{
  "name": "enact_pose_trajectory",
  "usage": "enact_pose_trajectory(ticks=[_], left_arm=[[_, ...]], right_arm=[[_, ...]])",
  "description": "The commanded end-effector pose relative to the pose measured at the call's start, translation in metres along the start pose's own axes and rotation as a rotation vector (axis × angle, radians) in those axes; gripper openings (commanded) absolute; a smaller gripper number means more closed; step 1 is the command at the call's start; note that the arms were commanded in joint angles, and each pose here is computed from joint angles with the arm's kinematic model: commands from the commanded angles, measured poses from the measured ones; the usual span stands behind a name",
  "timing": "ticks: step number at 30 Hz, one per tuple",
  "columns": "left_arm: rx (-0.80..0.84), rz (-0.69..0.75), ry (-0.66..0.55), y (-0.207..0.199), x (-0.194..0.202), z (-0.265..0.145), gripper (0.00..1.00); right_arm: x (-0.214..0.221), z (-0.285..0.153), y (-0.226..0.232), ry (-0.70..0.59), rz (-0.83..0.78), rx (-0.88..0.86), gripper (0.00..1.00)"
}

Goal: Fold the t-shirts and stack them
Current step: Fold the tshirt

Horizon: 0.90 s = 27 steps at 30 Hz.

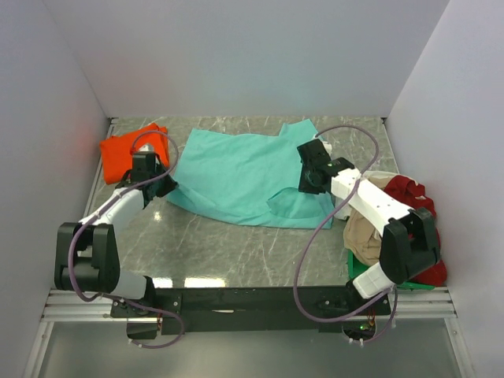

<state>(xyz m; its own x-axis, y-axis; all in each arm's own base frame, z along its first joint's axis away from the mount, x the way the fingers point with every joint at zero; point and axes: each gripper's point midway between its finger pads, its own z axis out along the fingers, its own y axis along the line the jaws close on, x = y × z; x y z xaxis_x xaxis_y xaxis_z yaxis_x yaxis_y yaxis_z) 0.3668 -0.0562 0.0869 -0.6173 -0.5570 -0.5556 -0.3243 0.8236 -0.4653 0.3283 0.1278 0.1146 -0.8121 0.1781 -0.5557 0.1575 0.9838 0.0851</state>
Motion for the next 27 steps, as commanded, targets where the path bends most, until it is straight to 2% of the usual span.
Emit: enact_pose_trajectory(ticks=[1, 15, 25, 27], left_arm=[[0.041, 0.039, -0.035, -0.016, -0.023, -0.002, 0.00], [-0.013, 0.048, -0.064, -0.010, -0.044, 0.010, 0.01], [-0.006, 0.032, -0.108, -0.012, -0.065, 0.014, 0.00], [-0.004, 0.037, -0.087, -0.012, -0.063, 0.020, 0.00]], right_arm=[[-0.030, -0.001, 0.003, -0.056, -0.010, -0.016, 0.00], [-0.075, 0.006, -0.014, -0.086, 0.008, 0.011, 0.00], [-0.087, 0.021, -0.021, -0.068, 0.006, 0.035, 0.00], [-0.089, 0.022, -0.021, -0.069, 0.010, 0.032, 0.00]])
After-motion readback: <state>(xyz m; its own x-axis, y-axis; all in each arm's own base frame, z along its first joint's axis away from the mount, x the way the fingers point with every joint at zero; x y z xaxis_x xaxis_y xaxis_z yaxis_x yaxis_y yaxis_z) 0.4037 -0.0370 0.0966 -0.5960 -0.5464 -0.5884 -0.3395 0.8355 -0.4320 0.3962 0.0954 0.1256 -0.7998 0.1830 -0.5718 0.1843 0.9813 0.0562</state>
